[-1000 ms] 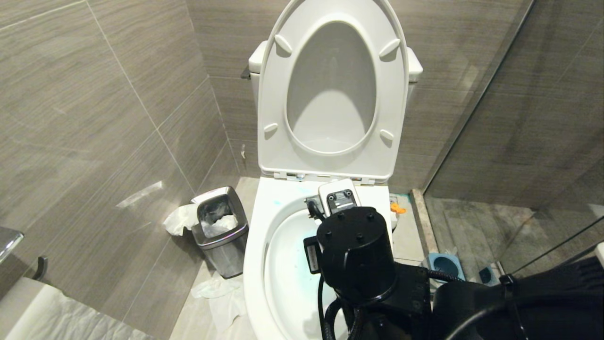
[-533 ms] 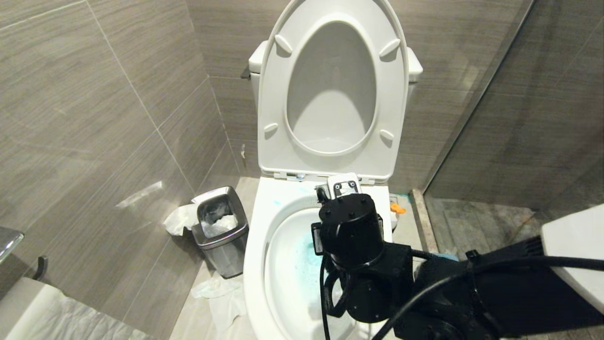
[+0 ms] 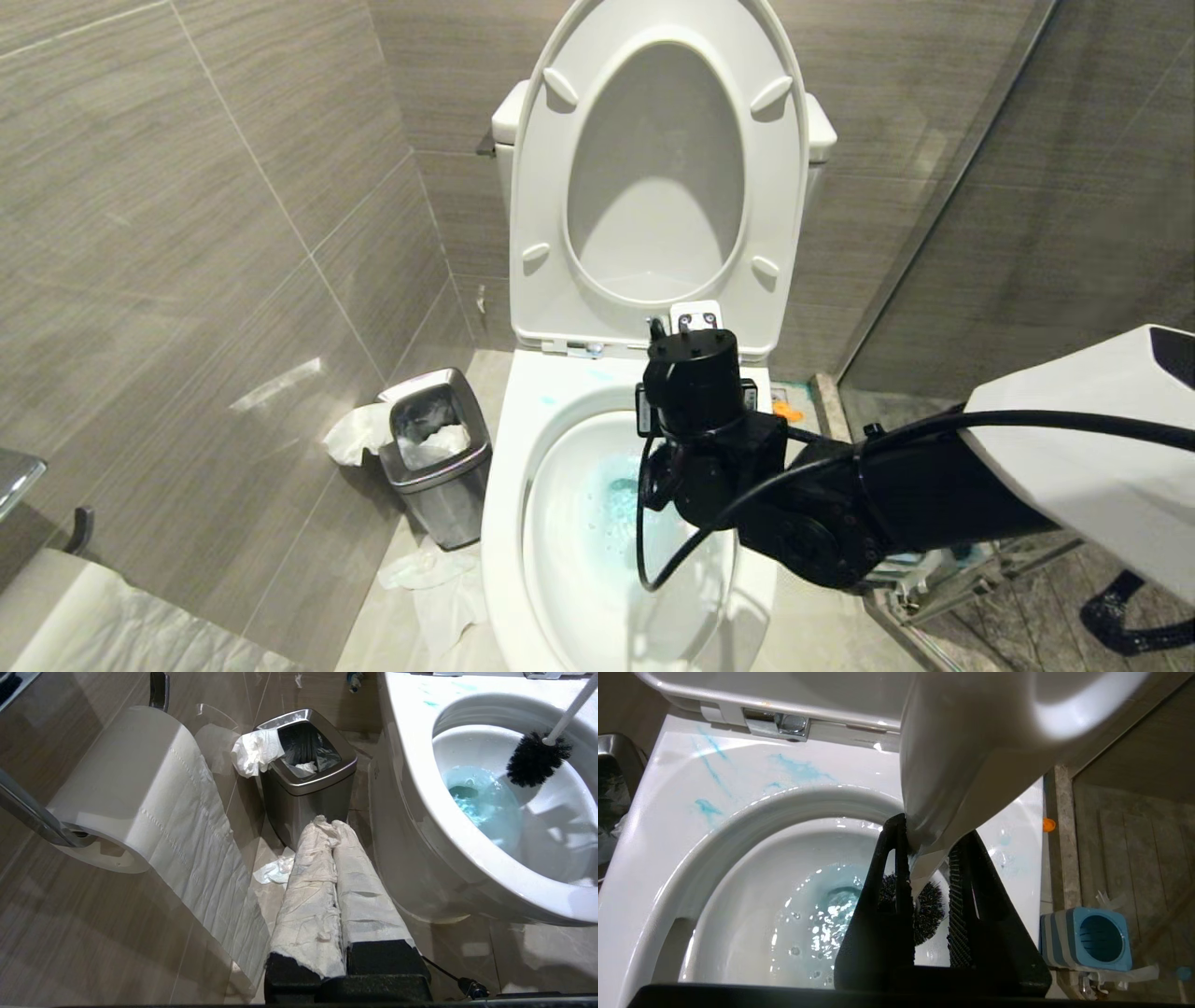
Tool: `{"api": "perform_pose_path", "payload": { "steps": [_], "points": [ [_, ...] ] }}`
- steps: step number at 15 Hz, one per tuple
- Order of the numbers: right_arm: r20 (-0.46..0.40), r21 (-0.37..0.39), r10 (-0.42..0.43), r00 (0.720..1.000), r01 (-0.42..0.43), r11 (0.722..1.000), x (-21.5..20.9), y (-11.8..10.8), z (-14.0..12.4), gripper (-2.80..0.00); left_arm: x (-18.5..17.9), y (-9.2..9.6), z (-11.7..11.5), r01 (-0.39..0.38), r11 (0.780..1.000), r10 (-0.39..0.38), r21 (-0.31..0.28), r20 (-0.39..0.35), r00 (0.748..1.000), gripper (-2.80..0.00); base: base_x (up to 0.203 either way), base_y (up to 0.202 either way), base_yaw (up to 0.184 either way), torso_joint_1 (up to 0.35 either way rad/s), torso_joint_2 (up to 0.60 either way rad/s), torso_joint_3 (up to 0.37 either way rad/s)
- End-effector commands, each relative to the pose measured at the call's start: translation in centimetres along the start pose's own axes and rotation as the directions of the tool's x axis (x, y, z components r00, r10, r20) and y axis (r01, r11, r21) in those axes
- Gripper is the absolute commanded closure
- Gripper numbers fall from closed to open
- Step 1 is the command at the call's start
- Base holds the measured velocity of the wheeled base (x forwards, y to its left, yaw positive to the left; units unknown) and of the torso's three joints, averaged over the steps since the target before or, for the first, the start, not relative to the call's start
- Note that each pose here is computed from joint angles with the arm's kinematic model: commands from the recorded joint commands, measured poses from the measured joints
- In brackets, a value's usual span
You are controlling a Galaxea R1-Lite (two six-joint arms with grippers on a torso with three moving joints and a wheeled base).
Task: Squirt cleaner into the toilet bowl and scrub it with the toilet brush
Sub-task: Scrub the toilet bowl
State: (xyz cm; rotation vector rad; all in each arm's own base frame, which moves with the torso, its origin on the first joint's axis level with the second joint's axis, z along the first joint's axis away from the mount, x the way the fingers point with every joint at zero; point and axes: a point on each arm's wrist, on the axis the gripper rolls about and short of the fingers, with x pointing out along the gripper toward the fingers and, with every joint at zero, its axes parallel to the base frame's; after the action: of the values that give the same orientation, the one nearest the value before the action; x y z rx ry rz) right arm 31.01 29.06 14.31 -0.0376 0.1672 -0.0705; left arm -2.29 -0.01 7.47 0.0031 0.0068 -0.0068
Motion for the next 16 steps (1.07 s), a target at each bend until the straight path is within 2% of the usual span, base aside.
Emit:
{"api": "perform_pose_path", "payload": {
  "steps": [1,10,13,16],
  "points": [
    [0.001,0.004,-0.016,1.0,0.016,1.0,1.3,0.5,-0.6,0.0,0.0,0.0,0.0,-0.001,1.0,0.001,0.0,-0.002,1.0,0.0,0.0,0.0,0.0,0.0,0.0,0.0],
    [0.037,0.03,0.003,0.999,-0.004,1.0,3.4,4.1,-1.4,0.0,0.0,0.0,0.0,-0.001,1.0,0.001,0.0,-0.002,1.0,0.0,0.0,0.0,0.0,0.0,0.0,0.0],
    [0.049,0.034,0.024,0.999,-0.026,0.999,3.5,5.8,-1.3,0.0,0.0,0.0,0.0,0.0,1.0,0.0,0.0,-0.002,1.0,0.0,0.0,0.0,0.0,0.0,0.0,0.0],
    [0.053,0.029,0.069,0.996,-0.07,0.997,2.8,8.5,-1.5,0.0,0.0,0.0,0.0,-0.001,1.0,0.001,0.0,-0.002,1.0,0.0,0.0,0.0,0.0,0.0,0.0,0.0]
  ]
}}
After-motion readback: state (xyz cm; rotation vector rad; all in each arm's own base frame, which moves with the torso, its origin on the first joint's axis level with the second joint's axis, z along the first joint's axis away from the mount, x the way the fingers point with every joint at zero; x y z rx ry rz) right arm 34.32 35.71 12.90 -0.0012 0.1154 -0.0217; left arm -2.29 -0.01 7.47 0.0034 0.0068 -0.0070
